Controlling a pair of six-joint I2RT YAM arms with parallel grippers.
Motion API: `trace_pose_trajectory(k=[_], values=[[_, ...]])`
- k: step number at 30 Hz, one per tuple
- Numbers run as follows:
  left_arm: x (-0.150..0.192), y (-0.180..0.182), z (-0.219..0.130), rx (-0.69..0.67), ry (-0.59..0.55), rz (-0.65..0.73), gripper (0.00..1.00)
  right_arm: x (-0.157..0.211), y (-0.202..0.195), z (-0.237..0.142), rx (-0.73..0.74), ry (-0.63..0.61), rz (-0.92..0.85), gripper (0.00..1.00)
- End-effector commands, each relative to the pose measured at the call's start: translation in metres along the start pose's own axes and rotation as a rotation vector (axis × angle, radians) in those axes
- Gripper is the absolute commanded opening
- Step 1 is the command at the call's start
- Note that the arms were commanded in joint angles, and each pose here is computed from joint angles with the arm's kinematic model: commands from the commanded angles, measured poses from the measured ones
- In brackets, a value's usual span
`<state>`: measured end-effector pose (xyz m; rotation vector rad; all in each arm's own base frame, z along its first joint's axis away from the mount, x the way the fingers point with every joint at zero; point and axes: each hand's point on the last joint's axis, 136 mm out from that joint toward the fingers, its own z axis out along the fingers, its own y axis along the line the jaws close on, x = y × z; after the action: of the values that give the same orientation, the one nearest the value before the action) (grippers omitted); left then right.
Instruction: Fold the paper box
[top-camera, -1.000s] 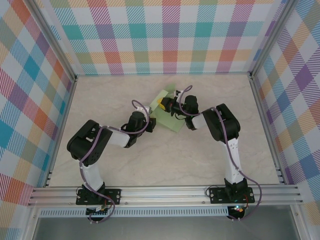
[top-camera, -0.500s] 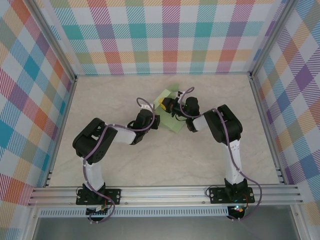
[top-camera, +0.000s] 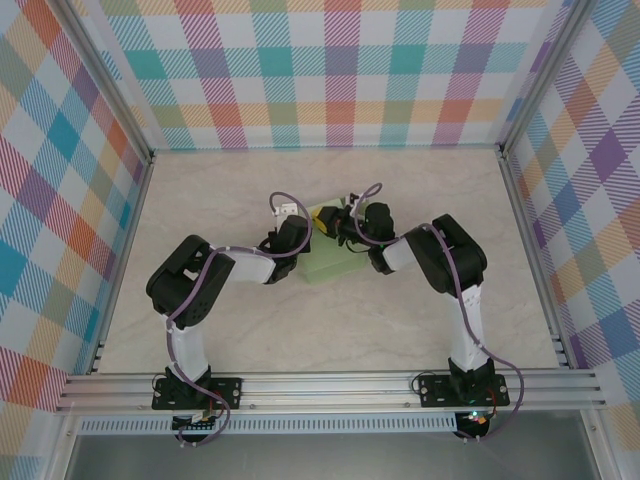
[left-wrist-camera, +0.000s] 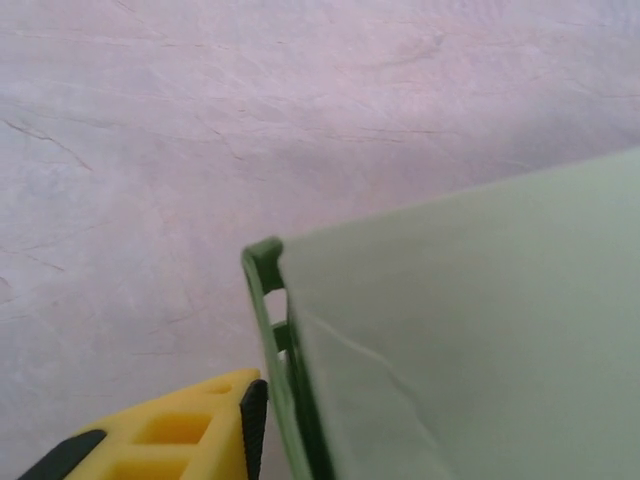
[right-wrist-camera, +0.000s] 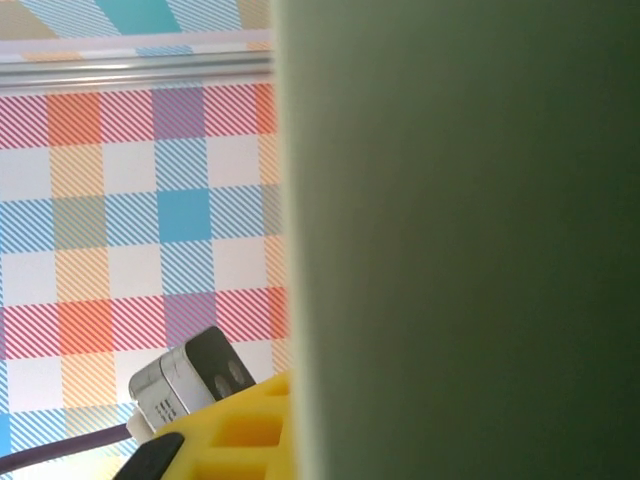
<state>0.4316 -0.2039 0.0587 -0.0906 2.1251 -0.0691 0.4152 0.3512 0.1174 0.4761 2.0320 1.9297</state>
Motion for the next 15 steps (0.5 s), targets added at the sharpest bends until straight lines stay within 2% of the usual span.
trace_pose_trajectory(k=[1, 11, 15], values=[[-0.028, -0.006, -0.006, -0.006, -0.077, -0.029, 0.28, 0.024, -0.013, 0.000, 0.058, 0.069, 0.047, 0.18], [-0.026, -0.001, -0.008, -0.018, -0.052, 0.045, 0.08, 0.024, 0.007, -0.017, 0.081, 0.041, 0.007, 0.47], [-0.029, -0.001, -0.012, 0.000, -0.043, 0.057, 0.04, 0.024, 0.017, -0.039, 0.122, 0.010, -0.005, 0.51]])
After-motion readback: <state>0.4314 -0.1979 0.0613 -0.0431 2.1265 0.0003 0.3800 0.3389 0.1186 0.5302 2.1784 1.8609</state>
